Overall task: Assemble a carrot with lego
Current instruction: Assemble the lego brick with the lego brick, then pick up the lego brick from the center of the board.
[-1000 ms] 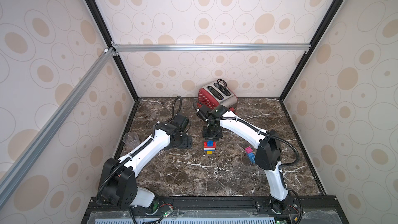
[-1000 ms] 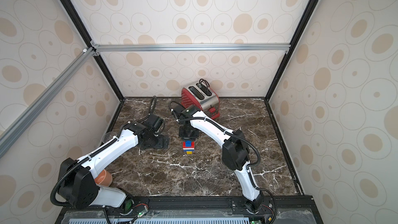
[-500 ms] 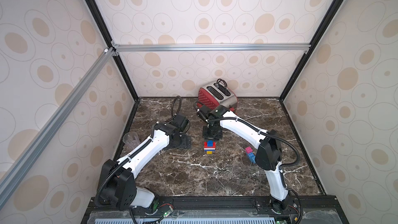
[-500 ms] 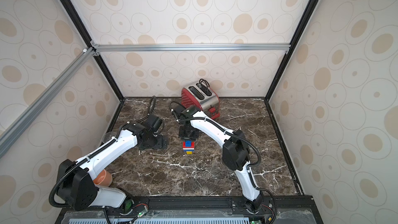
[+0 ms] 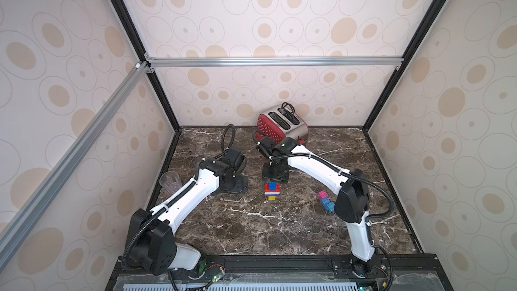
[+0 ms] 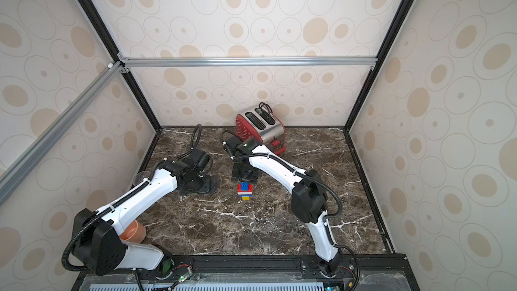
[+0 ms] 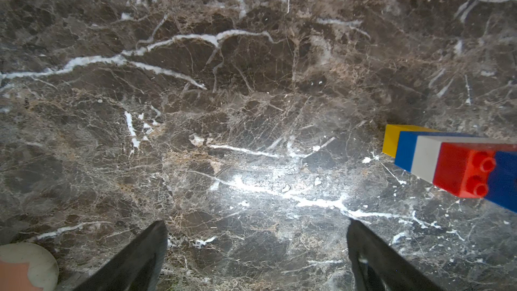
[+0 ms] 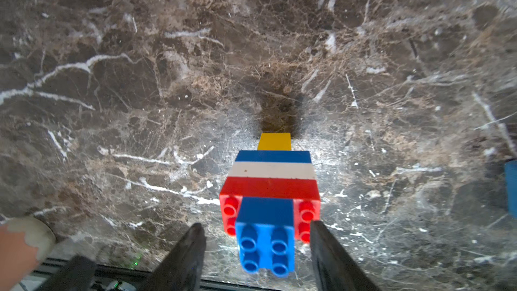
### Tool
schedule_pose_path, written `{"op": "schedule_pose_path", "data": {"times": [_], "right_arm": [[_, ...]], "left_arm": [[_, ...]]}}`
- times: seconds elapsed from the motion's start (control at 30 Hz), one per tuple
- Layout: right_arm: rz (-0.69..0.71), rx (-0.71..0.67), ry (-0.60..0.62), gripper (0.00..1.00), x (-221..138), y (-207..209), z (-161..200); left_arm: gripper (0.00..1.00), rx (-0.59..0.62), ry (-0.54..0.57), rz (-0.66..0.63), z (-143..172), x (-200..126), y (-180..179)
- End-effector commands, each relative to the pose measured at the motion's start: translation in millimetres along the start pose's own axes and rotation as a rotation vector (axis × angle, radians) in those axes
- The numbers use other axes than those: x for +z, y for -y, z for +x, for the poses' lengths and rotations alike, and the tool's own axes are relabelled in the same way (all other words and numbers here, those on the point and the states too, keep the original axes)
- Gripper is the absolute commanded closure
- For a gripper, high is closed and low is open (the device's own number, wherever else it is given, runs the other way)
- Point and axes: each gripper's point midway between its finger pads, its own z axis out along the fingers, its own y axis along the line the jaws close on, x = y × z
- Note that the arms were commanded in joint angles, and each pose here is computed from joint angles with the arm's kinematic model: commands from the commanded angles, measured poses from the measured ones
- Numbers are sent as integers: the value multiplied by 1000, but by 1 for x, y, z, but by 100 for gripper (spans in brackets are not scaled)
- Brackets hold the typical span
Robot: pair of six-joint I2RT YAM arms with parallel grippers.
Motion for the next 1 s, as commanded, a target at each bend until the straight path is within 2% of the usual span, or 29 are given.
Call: {"op": "schedule_pose_path", "data": {"times": [0.0, 0.13, 0.27, 0.37, 0.43, 0.53, 0.67, 0.97], "right_arm": [[-6, 21, 93, 30, -36, 19, 1], [50, 45, 106, 22, -35, 70, 11], [131, 49, 80, 20, -17, 138, 22], [103, 77, 81, 16, 0, 174, 24], [85, 75, 94, 13, 5, 187, 21], [146, 41, 99, 7, 10, 209, 17], [188, 50, 51, 0, 28, 229, 18], [175, 97, 11, 0, 58, 248, 22]], "left_arm": [[1, -24, 44, -9, -11, -14, -4], [1, -24, 43, -7, -11, -13, -3], [1, -21, 39, -2, -11, -10, -2], [1, -22, 38, 1, -10, -8, -2], [1, -24, 37, 3, -10, -7, -1], [1, -25, 35, 3, -9, -7, -2], [1, -26, 32, 0, -8, -5, -2], [1, -29, 28, -1, -8, -3, -1]]}}
